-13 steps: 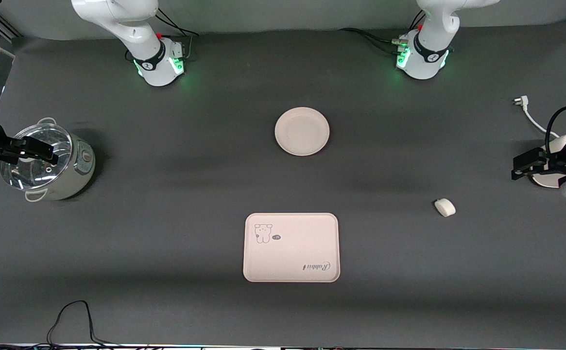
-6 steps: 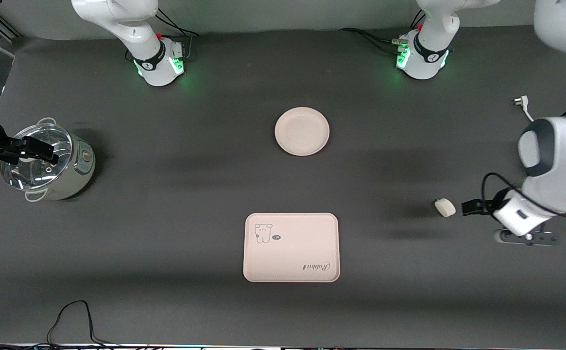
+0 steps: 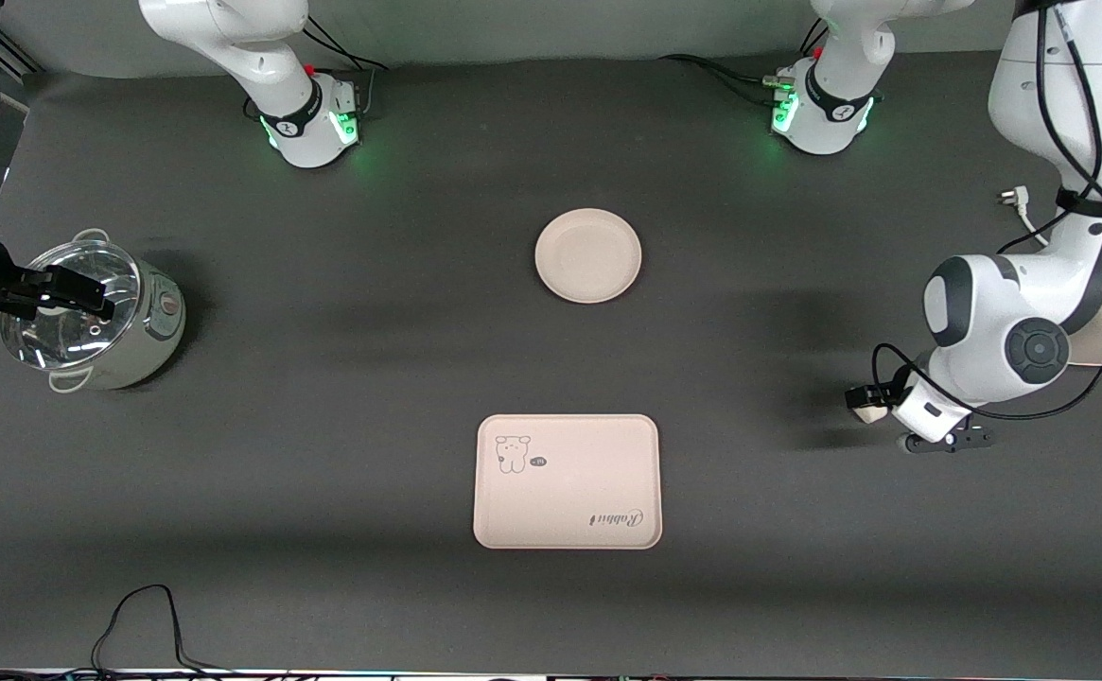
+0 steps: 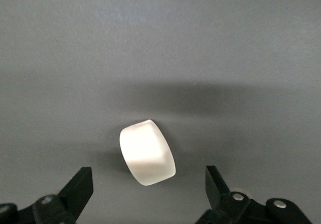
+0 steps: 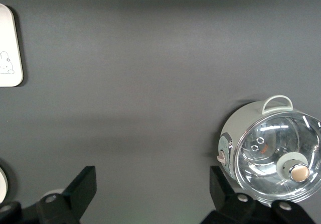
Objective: Place bun in plate and plate on tray
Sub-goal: 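Lower the left gripper onto the white bun and close it, then carry the bun with the left gripper over the white plate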
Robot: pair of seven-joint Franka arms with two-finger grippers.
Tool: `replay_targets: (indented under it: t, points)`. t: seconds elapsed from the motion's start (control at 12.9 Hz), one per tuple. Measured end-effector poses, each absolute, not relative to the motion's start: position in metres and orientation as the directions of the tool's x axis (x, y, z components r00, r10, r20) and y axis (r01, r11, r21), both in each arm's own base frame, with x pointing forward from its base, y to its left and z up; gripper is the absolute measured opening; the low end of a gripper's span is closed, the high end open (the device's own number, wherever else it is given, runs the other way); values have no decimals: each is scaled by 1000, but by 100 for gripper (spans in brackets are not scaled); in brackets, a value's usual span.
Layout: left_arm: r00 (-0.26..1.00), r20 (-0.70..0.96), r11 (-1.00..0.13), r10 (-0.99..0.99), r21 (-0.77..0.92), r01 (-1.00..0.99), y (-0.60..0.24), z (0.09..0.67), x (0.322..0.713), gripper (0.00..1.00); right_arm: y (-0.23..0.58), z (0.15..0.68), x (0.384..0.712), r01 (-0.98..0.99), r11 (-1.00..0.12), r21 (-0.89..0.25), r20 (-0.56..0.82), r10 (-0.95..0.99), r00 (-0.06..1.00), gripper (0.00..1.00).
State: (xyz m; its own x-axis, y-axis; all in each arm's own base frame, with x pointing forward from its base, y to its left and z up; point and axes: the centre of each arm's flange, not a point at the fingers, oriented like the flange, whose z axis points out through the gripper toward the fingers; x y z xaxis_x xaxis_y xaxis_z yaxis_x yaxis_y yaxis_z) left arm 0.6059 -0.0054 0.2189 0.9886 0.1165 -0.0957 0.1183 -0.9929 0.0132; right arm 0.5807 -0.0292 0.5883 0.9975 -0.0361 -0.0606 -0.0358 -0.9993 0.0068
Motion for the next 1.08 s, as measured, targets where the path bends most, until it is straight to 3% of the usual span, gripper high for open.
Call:
replay_targets:
  t: [0.31,0.54,0.77,1.08]
  points:
    - [985,-84,-988,150,14,151,-5,192,604,96,-29,586,580,-36,-999,7,-65,-36,997,100]
    - [985,-83,-988,151,14,152,-5,185,603,56,-29,585,580,-36,-999,7,-69,-36,997,100]
    - [988,-80,-991,135,17,136,-7,189,604,26,-29,584,580,-36,-999,7,-70,-36,997,100]
    - [990,-139,-998,15,60,24,-76,256,598,13,-29,584,580,-36,-999,7,-71,-36,997,100]
